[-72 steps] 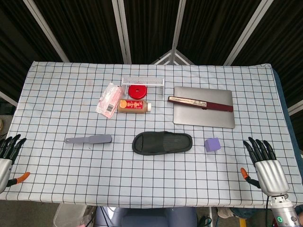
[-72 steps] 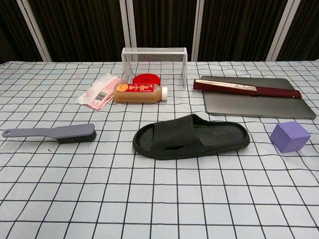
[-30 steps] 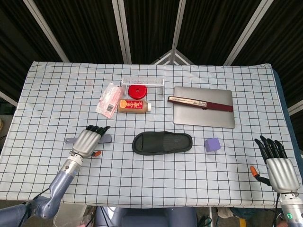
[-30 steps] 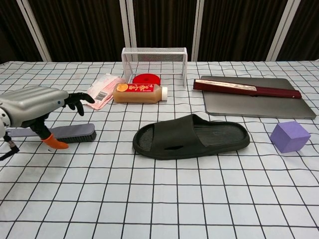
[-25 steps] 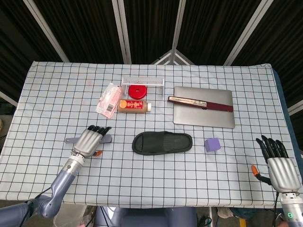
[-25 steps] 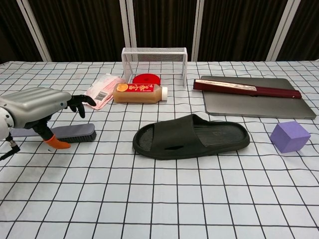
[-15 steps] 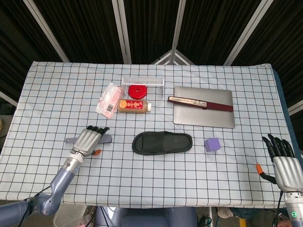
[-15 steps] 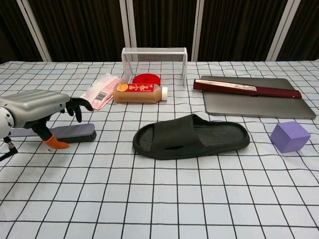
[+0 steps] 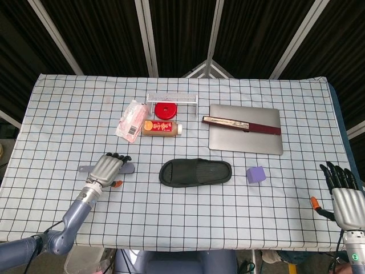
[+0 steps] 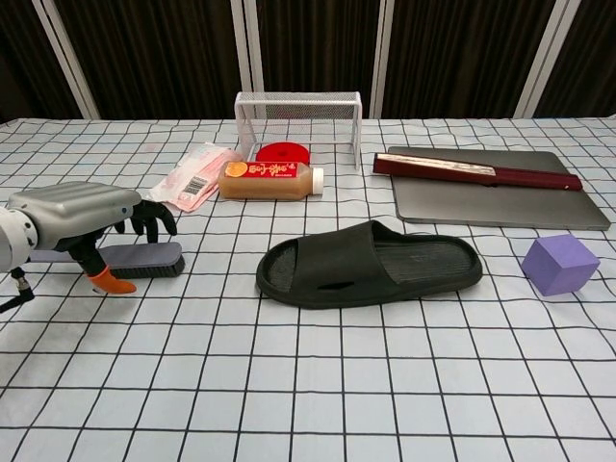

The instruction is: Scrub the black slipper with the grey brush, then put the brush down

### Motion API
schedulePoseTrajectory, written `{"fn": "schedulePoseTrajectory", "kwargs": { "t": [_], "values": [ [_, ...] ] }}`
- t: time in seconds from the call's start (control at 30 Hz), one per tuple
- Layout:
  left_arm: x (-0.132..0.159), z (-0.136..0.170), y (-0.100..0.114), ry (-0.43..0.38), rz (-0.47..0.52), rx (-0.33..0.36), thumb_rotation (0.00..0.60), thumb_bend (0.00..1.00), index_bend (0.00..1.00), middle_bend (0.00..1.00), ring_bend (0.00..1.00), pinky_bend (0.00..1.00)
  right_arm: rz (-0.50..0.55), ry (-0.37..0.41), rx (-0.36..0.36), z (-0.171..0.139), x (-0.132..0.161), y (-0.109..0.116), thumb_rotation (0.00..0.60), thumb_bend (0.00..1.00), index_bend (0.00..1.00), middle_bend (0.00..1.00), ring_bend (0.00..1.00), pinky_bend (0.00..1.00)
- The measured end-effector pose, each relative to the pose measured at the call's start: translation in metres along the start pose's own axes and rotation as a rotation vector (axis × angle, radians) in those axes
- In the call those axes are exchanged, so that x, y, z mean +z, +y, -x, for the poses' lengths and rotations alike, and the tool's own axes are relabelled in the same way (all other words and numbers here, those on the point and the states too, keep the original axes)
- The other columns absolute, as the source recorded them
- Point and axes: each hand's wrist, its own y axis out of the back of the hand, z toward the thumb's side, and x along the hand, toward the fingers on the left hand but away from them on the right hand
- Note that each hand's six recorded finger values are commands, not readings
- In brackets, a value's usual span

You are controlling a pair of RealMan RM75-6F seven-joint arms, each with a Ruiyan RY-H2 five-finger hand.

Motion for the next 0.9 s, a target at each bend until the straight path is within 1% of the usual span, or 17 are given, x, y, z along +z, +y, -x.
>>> {"fn": "schedulePoseTrajectory", "kwargs": {
  "t": [0.23,0.5,0.77,0.9],
  "values": [
    [0.0017,0.0001,-0.0005,-0.001,-0.007,-0.007,0.600,0.34,0.33,0.42,0.34,0.38,0.000,-0.002,0.011,0.0009,0.0005,-0.0019,0.524,0.41,0.00,0.00,0.00,0.00],
    [0.0036,0.0024,0.0015,-0.003,-0.003,-0.011,0.600,0.35,0.35,0.45,0.36,0.40,0.001,0.000,0.025,0.0032,0.0026,-0.0051,0.524,0.41,0.00,0.00,0.00,0.00],
    [-0.0005,0.0050,0.0026,0.006,-0.005,-0.020,0.600,0.40,0.38,0.48,0.39,0.43,-0.006,0.001,0.031,0.0024,0.0040,-0.0062,0.524,0.41,0.00,0.00,0.00,0.00],
    [-0.0006,0.0058,0.0039,0.000,-0.006,-0.021,0.600,0.45,0.41,0.51,0.42,0.47,-0.009,0.003,0.033,0.0020,0.0052,-0.0072,0.523,0.41,0.00,0.00,0.00,0.00]
  ]
}}
